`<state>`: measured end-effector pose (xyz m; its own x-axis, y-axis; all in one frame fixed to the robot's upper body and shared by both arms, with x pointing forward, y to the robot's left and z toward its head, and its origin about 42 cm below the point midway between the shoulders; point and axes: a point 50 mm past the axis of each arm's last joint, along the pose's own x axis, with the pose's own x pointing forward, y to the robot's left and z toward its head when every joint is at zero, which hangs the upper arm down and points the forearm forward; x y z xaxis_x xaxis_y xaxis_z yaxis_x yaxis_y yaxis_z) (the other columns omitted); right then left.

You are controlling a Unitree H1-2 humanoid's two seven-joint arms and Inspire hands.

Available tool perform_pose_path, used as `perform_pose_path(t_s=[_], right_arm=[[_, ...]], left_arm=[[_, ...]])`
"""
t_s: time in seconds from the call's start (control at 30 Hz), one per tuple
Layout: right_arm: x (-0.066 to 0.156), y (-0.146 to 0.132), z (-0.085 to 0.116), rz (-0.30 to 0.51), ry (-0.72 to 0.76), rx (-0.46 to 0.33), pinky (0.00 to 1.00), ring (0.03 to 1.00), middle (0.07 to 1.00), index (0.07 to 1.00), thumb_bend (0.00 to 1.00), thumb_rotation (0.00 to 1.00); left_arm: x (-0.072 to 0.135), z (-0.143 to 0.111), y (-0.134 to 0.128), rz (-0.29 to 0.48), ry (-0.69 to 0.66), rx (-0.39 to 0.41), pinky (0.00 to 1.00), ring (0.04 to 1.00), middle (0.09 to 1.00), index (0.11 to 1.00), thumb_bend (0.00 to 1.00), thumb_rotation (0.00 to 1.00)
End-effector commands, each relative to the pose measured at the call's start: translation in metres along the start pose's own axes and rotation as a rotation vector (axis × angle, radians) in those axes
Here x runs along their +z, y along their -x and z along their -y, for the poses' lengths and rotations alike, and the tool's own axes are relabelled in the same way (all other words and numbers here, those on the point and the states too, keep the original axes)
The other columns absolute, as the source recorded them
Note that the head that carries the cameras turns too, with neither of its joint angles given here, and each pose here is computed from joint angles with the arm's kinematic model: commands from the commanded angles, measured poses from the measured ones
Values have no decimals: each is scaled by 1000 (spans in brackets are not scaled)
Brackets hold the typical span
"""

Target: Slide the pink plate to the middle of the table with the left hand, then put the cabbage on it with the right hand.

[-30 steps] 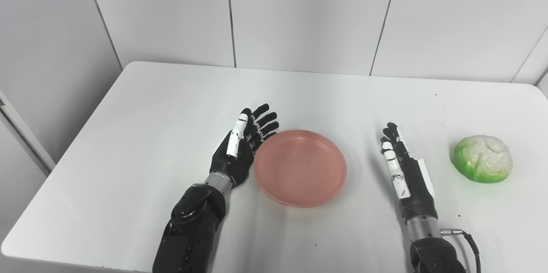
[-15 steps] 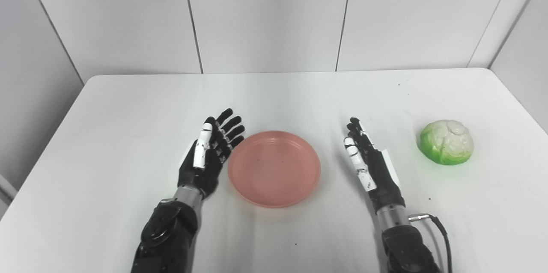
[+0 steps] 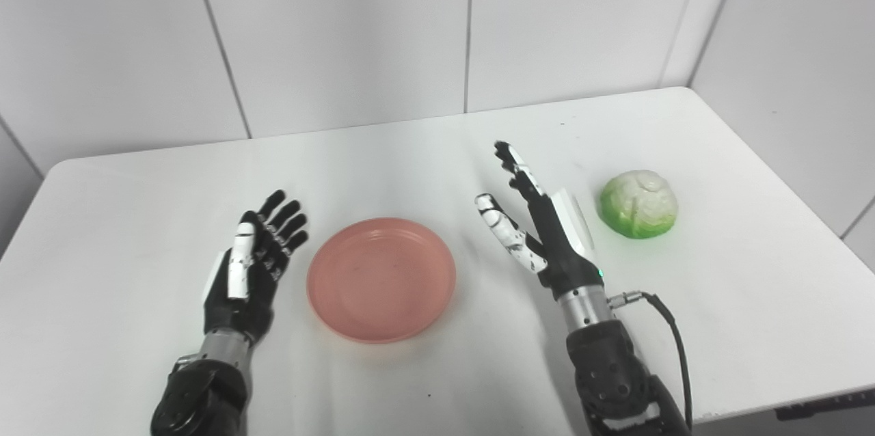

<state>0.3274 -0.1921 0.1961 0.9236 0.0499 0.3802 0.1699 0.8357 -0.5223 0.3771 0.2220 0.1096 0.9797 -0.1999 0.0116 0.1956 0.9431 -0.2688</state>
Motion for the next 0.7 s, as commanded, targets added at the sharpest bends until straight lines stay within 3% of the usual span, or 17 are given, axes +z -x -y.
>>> perform_pose_path(t_s=[0.0,0.03,0.13,0.2,0.3,0.43,0.67], right_arm=[[19,-15,14,58,38,-87,796,861,881,897,632,838],[21,-17,20,66,61,-117,791,857,878,894,642,830],[28,-22,37,83,108,-195,783,849,873,891,813,660],[31,-23,49,83,131,-226,778,851,880,899,882,610],[34,-22,66,73,168,-259,789,859,888,904,905,566],[31,-19,89,54,215,-303,807,878,906,919,940,537],[18,-8,118,-47,313,-382,813,888,920,939,998,562]], left_arm=[[-26,-15,13,-112,6,39,888,883,886,875,442,1000],[-28,-18,12,-113,13,33,888,883,886,875,442,1000],[-32,-25,10,-118,26,20,900,888,890,882,442,1000],[-34,-28,9,-121,37,17,895,886,888,878,436,1000],[-35,-31,8,-127,53,16,893,885,886,873,425,1000],[-36,-34,6,-144,67,18,891,880,883,870,414,1000],[-37,-42,3,-148,77,19,897,875,881,872,407,1000]])
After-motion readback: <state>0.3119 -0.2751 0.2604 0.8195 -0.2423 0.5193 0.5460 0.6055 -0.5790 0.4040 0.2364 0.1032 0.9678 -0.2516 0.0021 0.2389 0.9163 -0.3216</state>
